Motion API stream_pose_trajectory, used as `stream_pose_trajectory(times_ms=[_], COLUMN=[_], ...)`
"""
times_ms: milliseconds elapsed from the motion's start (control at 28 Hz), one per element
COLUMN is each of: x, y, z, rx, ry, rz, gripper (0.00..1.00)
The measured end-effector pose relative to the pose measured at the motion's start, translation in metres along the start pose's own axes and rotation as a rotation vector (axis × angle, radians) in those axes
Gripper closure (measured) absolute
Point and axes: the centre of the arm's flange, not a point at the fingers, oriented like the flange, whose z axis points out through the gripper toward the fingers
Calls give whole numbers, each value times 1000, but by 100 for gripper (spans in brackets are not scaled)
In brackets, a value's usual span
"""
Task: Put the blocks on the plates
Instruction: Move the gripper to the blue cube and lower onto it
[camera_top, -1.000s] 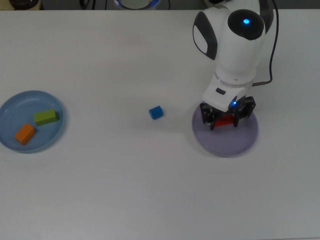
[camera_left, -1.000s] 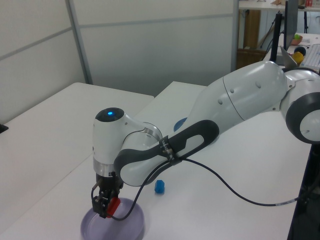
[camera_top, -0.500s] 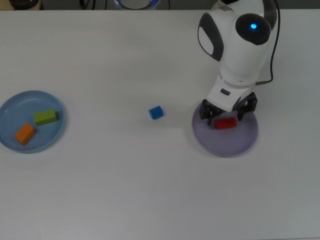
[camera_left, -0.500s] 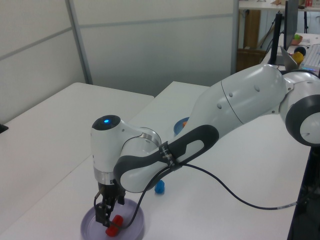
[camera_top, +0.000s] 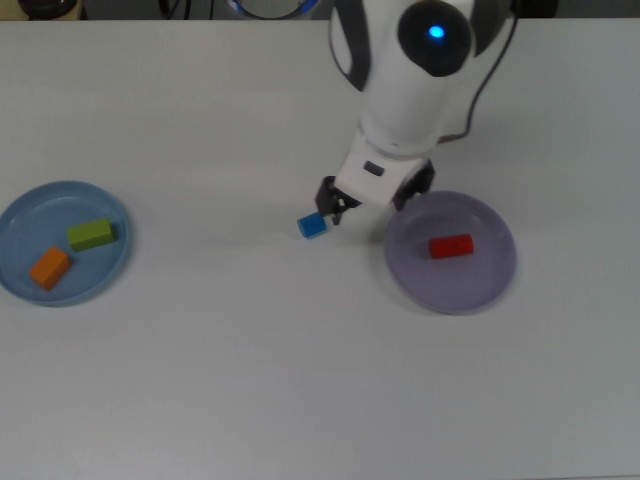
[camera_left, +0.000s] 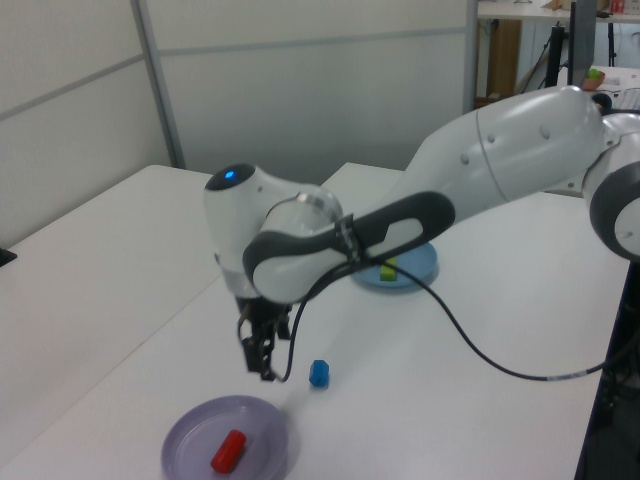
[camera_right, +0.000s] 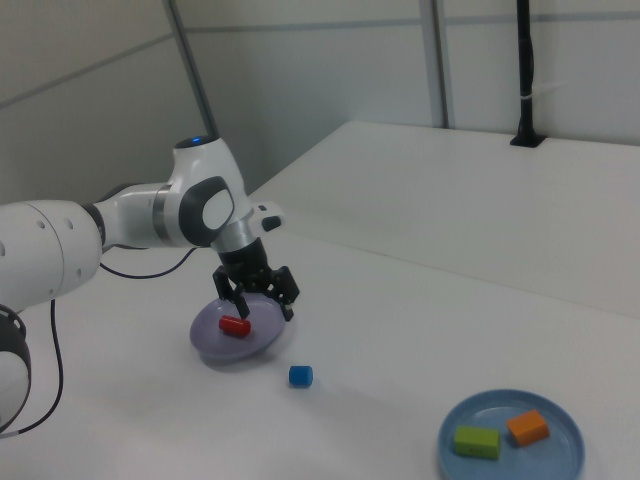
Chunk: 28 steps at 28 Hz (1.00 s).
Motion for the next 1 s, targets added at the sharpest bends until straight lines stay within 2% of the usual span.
stream_pose_trajectory(times_ms=[143, 286, 571, 750, 893, 929, 1000], x=[-10, -18, -28, -33, -35, -35, -35], y=[28, 38, 40, 49, 67, 73, 79], z=[1, 18, 64, 79, 85, 86, 88], rx=[3, 10, 18, 24, 25, 24, 24], ry=[-27, -61, -108, -128, -118, -108, -103], rz=[-86, -126, -141, -126, -99, -90, -81], gripper=[0, 0, 0, 1, 11, 21, 27])
